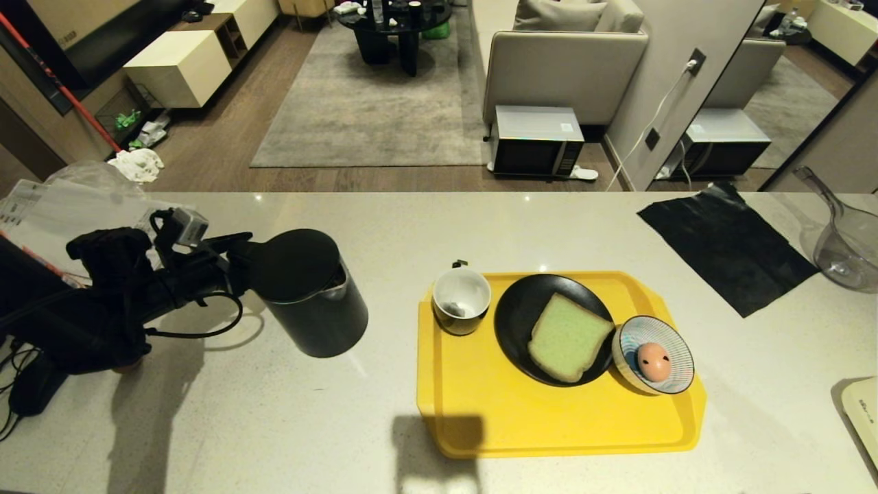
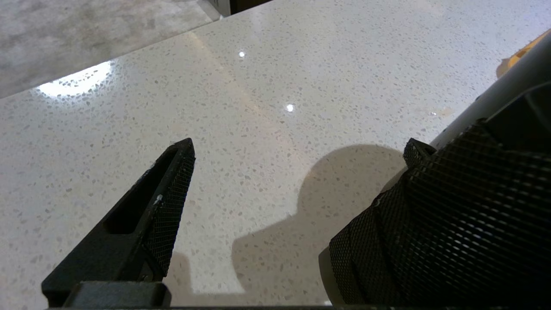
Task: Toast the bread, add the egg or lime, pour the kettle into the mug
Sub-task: Pick up the kettle
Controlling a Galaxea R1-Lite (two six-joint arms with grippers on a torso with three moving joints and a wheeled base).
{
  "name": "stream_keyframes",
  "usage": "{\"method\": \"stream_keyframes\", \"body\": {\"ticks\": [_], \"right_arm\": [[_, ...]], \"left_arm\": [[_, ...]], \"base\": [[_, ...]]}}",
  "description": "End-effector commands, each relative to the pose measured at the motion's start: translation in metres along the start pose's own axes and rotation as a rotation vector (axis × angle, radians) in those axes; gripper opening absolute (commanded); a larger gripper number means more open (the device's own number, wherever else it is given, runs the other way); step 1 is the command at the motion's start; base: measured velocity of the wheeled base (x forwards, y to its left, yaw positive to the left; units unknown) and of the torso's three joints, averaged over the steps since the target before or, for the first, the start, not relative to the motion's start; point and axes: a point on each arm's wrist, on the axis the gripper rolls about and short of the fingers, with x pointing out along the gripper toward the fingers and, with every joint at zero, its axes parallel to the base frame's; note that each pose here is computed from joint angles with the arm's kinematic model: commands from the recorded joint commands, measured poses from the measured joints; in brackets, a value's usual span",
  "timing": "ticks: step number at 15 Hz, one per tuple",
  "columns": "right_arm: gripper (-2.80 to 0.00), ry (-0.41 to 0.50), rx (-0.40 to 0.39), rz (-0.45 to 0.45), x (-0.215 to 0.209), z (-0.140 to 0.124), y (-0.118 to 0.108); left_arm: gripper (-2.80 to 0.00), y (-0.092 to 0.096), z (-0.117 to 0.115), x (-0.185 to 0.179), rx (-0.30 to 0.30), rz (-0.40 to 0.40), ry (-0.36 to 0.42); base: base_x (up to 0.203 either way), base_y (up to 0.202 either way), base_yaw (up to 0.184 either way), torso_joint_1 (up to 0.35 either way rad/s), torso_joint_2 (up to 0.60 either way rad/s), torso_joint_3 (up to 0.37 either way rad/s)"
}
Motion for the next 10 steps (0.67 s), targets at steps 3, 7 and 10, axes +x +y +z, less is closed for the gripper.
{"method": "stream_keyframes", "body": {"ticks": [3,7,10], "right_arm": [[-2.8,0.027,0.0,0.002,0.002,-0.007,0.0],[-2.8,0.027,0.0,0.0,0.002,-0.007,0.0],[-2.8,0.027,0.0,0.002,0.002,-0.007,0.0]], "left_arm": [[-2.8,0.003,0.0,0.005,0.004,-0.005,-0.009],[-2.8,-0.004,0.002,0.012,0.002,-0.029,-0.015],[-2.8,-0.012,0.005,0.02,0.004,-0.052,-0.023]], "base": [[0.0,0.0,0.0,0.0,0.0,0.0],[0.0,0.0,0.0,0.0,0.0,0.0],[0.0,0.0,0.0,0.0,0.0,0.0]]}}
